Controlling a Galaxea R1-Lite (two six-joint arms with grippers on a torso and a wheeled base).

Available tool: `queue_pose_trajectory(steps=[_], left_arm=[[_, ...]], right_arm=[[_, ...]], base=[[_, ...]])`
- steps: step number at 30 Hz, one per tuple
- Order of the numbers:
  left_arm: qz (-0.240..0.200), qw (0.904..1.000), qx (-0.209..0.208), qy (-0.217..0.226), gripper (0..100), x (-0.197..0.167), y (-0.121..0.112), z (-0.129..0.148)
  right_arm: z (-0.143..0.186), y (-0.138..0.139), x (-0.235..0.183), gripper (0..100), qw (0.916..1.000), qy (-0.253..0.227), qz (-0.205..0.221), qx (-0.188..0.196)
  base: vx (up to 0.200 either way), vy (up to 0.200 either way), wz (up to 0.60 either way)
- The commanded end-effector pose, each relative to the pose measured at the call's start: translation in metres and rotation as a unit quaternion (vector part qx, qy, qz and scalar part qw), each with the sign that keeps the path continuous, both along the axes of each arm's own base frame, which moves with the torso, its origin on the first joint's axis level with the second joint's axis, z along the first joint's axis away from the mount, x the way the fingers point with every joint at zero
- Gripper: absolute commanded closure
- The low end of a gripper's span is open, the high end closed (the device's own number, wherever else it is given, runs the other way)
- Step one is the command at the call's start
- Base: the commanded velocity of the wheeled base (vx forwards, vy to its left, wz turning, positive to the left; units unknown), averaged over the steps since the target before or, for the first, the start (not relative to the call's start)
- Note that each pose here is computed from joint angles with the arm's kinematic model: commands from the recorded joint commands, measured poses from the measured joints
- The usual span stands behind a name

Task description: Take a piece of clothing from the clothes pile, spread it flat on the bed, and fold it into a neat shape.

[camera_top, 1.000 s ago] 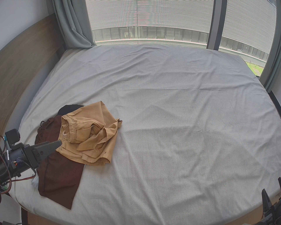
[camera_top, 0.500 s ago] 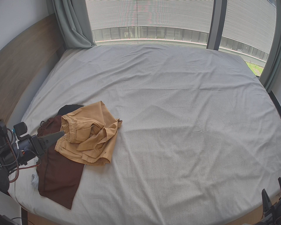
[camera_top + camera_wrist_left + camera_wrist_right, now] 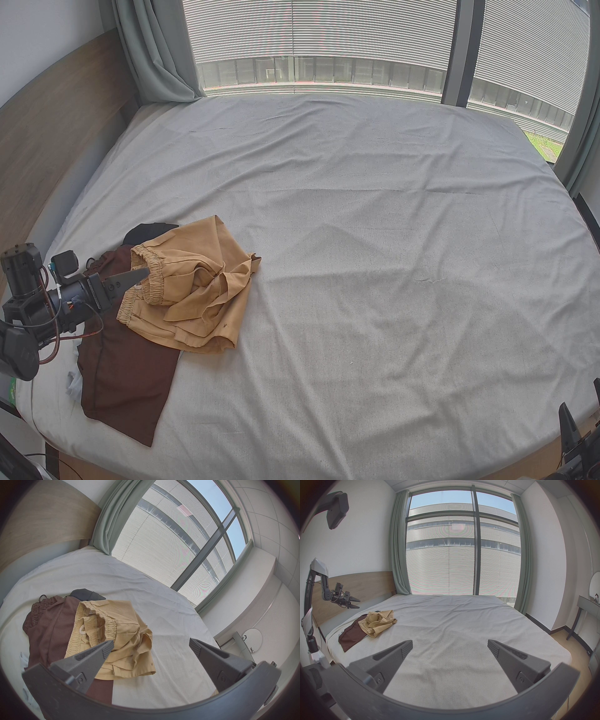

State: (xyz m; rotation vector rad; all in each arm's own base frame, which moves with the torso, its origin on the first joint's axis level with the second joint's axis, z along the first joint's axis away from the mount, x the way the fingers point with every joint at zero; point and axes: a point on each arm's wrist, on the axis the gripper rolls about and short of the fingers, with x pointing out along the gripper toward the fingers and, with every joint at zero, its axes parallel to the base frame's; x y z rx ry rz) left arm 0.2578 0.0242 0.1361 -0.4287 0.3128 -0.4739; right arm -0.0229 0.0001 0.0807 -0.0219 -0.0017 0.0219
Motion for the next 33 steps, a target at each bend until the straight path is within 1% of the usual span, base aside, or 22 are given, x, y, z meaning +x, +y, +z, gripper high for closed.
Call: queue_pose_trajectory(steps=[1,10,14,28,33], left_arm=[[0.004,0.9999,-0.002,0.015,0,0.015,0.005,-0.012],[0.016,0.9997,-0.002,0.016,0,0.039,0.013,-0.039],[0.013,0.9998,-0.003,0.015,0,0.049,0.015,-0.047],[0.006,1.0,-0.005,0.002,0,0.081,0.016,-0.053],[0.004,0.9999,-0.011,0.004,0,0.089,0.015,-0.056]], right_arm=[[-0.005,0.0,0.0,0,1.0,0.0,0.0,0.0],[-0.005,0.0,0.0,0,1.0,0.001,0.001,0.0],[-0.005,0.0,0.0,0,1.0,0.0,0.0,-0.001],[-0.005,0.0,0.0,0,1.0,0.0,0.001,0.0],[-0.005,0.0,0.0,0,1.0,0.0,0.0,0.0]], base=[[0.0,0.0,0.0],[0.0,0.0,0.0],[0.0,0.0,0.0],[0.0,0.0,0.0],[0.0,0.0,0.0]])
